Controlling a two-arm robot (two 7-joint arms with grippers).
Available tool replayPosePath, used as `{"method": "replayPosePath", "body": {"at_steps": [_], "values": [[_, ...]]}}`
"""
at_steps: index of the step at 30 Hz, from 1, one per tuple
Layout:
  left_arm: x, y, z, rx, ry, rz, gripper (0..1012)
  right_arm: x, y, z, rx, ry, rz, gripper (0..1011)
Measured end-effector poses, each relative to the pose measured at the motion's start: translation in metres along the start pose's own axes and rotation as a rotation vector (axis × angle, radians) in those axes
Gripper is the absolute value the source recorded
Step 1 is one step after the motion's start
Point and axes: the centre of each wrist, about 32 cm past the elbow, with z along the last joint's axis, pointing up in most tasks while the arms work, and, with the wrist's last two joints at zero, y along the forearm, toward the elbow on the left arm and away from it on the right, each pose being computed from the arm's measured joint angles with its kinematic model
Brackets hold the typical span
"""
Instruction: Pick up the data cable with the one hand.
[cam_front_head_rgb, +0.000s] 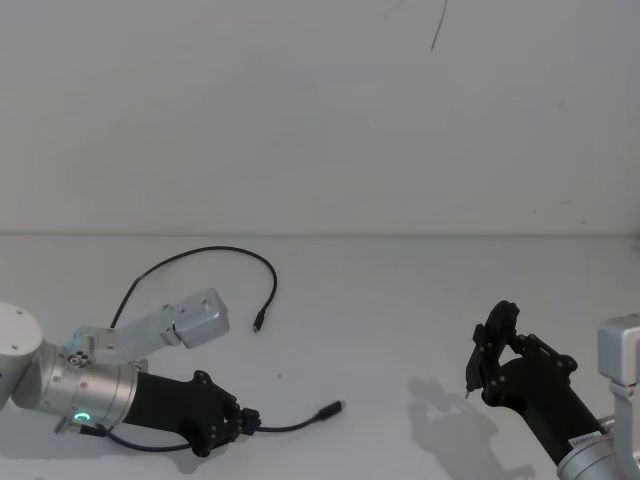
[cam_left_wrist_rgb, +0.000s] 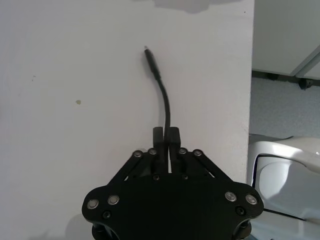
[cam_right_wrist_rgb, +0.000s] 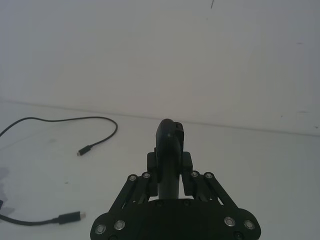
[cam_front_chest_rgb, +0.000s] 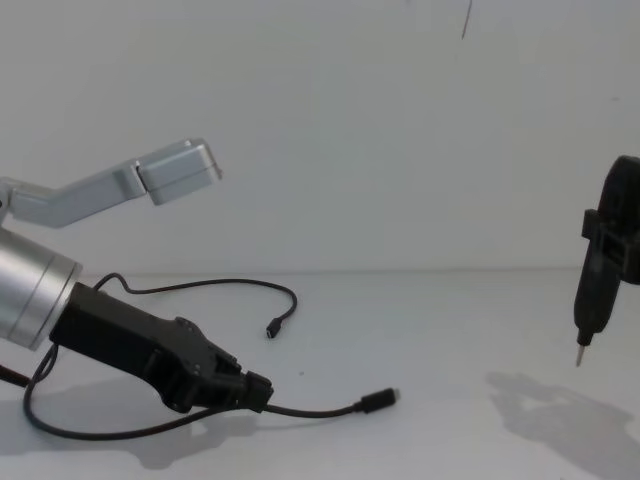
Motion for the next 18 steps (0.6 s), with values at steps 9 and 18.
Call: {"method": "replayPosePath", "body": {"at_steps": [9,18], "values": [[0.0,-0.0003,0.0003,0.0,0.0,-0.001,34,0.0,0.0,0.0,0.0,0.0,0.0,263],[0.0,-0.0003,0.0003,0.001,0.0,-0.001,34,0.0,0.0,0.0,0.0,0.0,0.0,263]]}}
